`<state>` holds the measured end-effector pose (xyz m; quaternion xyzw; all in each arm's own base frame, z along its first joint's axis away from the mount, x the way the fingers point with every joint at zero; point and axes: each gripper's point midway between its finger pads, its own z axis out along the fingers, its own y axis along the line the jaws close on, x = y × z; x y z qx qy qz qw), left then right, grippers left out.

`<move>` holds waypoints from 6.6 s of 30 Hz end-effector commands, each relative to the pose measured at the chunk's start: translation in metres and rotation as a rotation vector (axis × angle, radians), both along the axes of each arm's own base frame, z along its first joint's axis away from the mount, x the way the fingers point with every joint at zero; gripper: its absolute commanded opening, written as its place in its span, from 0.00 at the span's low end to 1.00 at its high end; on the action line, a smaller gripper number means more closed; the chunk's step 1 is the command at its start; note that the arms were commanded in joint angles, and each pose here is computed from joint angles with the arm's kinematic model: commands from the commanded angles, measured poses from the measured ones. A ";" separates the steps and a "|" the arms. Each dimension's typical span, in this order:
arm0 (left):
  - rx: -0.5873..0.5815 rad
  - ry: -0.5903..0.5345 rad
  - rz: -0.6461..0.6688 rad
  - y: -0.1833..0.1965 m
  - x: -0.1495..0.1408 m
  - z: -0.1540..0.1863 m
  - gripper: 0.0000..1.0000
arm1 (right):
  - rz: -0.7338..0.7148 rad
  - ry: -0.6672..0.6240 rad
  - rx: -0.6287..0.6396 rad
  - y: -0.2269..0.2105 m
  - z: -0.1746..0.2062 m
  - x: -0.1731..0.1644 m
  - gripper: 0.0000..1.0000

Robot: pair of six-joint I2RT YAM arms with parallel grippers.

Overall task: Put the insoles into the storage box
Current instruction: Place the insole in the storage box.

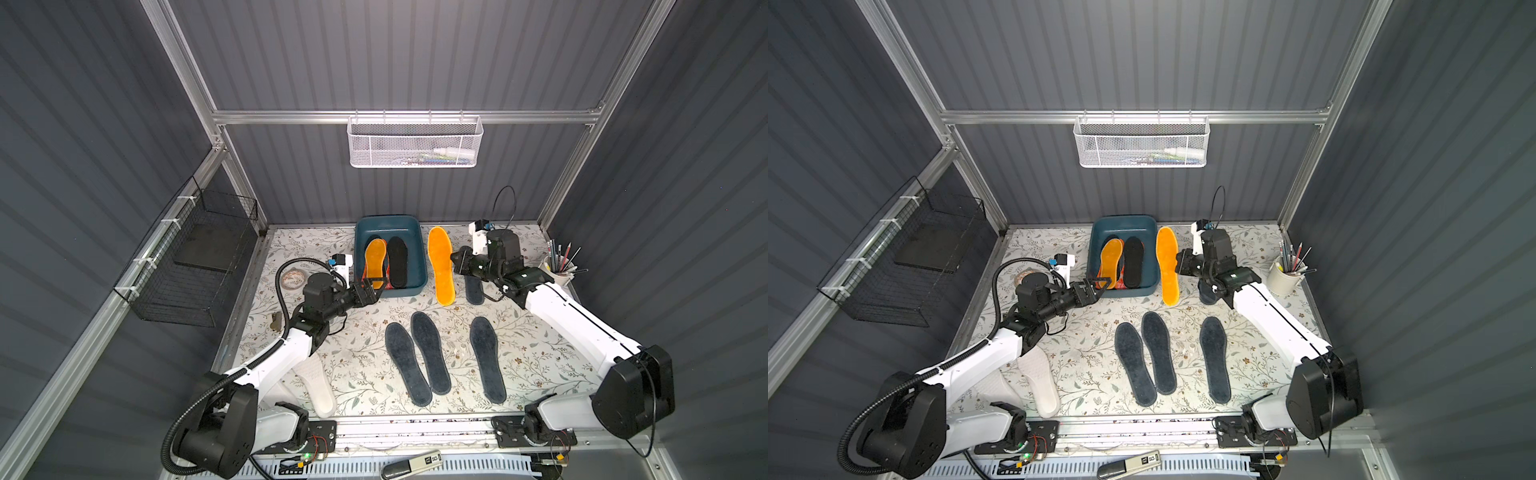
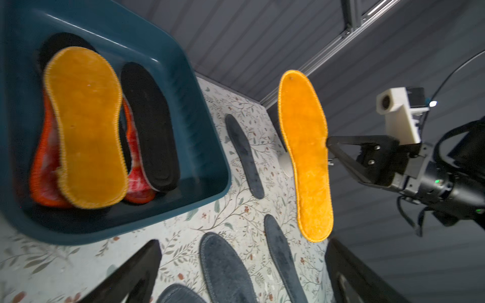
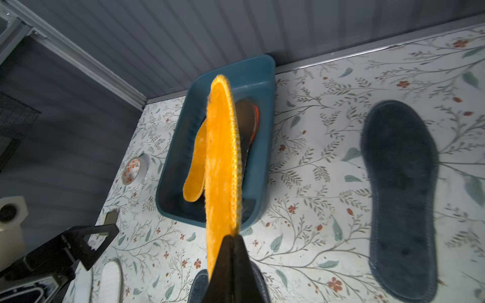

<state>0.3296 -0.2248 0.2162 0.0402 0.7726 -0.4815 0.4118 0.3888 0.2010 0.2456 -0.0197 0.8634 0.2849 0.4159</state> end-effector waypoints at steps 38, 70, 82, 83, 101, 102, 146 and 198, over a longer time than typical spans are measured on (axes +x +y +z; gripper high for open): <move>-0.483 -0.082 -0.279 -0.036 0.001 0.044 0.03 | 0.422 0.111 0.364 0.126 0.001 -0.057 0.00; -0.454 -0.111 -0.333 -0.037 -0.008 0.062 0.00 | 0.690 0.039 0.440 0.137 0.003 -0.101 0.45; -0.389 -0.114 -0.302 -0.035 -0.006 0.061 0.54 | 0.585 0.063 0.388 0.136 -0.001 -0.084 0.00; -0.378 -0.122 -0.298 -0.034 -0.007 0.063 0.69 | 0.567 0.062 0.378 0.135 -0.001 -0.080 0.00; 0.324 0.016 0.363 0.089 -0.020 0.005 1.00 | 0.252 0.136 0.242 0.102 -0.036 0.045 0.00; 0.330 0.021 0.381 0.093 -0.024 0.004 1.00 | 0.251 0.140 0.240 0.104 -0.039 0.052 0.00; 0.359 0.106 0.483 0.121 -0.049 -0.016 1.00 | 0.254 0.320 0.204 0.138 -0.154 0.112 0.00; 0.314 0.296 0.522 0.115 -0.046 -0.049 0.93 | -0.036 -0.099 -0.096 0.014 -0.028 0.006 0.99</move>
